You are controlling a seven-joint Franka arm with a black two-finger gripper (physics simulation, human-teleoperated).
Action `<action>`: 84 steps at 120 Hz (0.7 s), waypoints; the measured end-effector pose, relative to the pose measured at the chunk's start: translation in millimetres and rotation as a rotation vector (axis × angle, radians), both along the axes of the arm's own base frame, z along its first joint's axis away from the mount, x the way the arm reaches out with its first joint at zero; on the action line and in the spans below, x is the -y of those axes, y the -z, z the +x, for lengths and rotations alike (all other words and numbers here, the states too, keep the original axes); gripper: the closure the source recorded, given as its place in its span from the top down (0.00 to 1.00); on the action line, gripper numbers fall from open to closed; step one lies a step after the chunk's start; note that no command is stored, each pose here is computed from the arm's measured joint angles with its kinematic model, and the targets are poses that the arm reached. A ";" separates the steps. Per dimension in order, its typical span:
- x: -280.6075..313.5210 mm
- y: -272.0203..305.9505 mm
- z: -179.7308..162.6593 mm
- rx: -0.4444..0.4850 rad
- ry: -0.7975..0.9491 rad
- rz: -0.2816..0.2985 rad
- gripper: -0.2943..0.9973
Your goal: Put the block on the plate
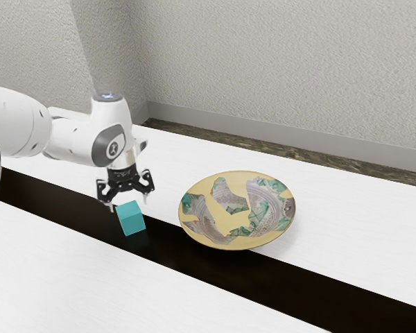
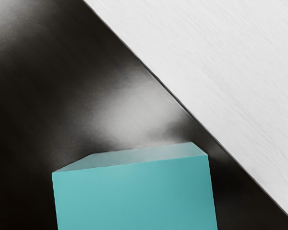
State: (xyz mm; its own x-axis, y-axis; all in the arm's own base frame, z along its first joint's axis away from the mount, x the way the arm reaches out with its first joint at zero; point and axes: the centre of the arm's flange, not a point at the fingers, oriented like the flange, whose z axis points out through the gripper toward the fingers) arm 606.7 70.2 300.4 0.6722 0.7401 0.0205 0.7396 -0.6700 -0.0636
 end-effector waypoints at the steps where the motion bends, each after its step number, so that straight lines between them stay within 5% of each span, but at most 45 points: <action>1: 0.0 0.3 0.5 0.002 -0.004 0.000 0.77; 84: -4.2 34.4 5.6 0.024 -0.199 -0.022 0.77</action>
State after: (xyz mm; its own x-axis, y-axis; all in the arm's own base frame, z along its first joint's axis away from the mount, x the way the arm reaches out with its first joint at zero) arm 612.3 74.4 266.0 0.5124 0.8586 0.0175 0.8586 -0.5118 -0.0311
